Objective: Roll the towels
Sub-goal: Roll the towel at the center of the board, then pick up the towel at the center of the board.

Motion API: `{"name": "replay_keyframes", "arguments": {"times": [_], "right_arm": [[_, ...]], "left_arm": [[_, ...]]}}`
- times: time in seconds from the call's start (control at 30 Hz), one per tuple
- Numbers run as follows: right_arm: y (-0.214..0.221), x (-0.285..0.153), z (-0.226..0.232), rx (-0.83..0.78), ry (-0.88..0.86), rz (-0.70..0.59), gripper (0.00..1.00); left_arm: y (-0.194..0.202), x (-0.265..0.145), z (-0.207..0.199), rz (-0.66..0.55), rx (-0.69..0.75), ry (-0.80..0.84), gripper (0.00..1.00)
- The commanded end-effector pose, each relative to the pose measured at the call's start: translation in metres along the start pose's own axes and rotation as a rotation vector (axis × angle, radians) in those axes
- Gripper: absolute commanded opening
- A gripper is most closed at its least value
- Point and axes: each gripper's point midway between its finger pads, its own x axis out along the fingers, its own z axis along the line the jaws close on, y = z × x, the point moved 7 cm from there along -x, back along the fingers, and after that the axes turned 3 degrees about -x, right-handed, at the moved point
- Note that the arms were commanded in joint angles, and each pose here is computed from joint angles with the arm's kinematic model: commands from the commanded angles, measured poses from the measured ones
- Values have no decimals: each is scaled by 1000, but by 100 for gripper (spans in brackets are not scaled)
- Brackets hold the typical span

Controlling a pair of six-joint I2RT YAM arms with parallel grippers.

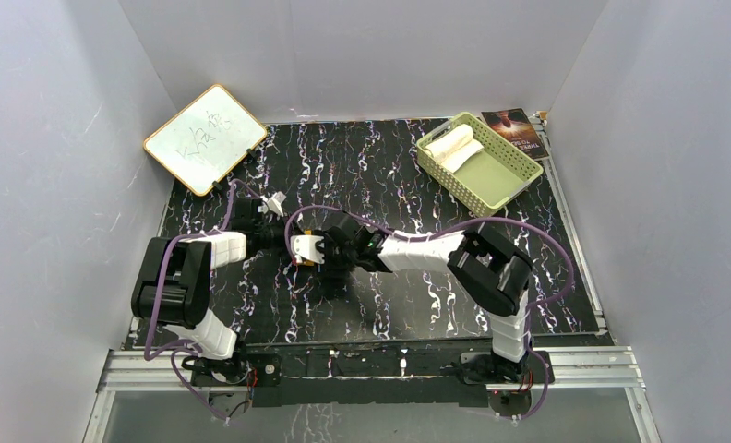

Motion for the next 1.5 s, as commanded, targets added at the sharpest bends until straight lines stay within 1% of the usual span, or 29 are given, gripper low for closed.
{"name": "replay_keyframes", "arguments": {"times": [0.0, 0.17, 0.27, 0.33, 0.4, 0.47, 0.5, 0.57, 0.67, 0.8, 0.93, 0.97, 1.0, 1.03, 1.13, 1.2, 1.27, 1.33, 1.37, 1.4, 1.47], "right_arm": [[3, 6, 1, -59, 60, 24, 57], [15, 16, 13, -58, 25, 55, 57], [17, 19, 4, -47, 39, 58, 57], [16, 19, -10, -35, 67, 51, 57], [14, 15, -27, -20, 104, 40, 57], [13, 9, -45, -6, 143, 29, 57], [13, 7, -52, -1, 158, 24, 57], [11, 2, -70, 11, 197, 13, 57], [7, -4, -112, 34, 284, -14, 57], [17, -20, -163, 70, 390, -23, 57], [30, -31, -199, 97, 465, -22, 57], [37, -19, -171, 758, 429, -61, 38], [-8, -15, -111, 987, -237, -269, 2], [-10, -15, -108, 1031, -291, -268, 0], [-4, -7, -106, 1063, -311, -248, 0], [0, -2, -104, 1074, -324, -241, 0], [-3, -5, -106, 1035, -308, -266, 1], [-10, -18, -116, 971, -217, -312, 23], [-15, -26, -124, 928, -165, -339, 28], [-20, -34, -131, 883, -131, -362, 30], [-29, -47, -142, 789, -110, -390, 32]], "left_arm": [[11, 3, 19, 48, -18, -117, 15], [6, 0, 7, 75, 9, -68, 15], [-5, -13, -14, 59, 46, -6, 21], [-20, -32, -28, 14, 75, 4, 27], [-39, -60, -40, -69, 94, -2, 32], [-50, -86, -36, -139, 59, -9, 32], [-52, -96, -28, -157, 21, -19, 32], [-51, -111, -20, -197, 0, -36, 32], [-39, -109, -8, -183, -44, -34, 32], [-21, -93, -2, -192, -124, 67, 32], [-15, -80, -6, -226, -134, 116, 33], [-15, -77, -8, -234, -136, 129, 34], [-16, -73, -11, -239, -138, 141, 37], [-17, -69, -14, -246, -140, 153, 41], [-22, -57, -20, -264, -164, 199, 47], [-27, -50, -24, -267, -179, 228, 48], [-32, -44, -26, -260, -187, 240, 48], [-36, -42, -29, -260, -179, 242, 48], [-38, -40, -29, -259, -175, 236, 48], [-40, -39, -29, -257, -170, 230, 48], [-44, -34, -28, -250, -172, 217, 49]]}}
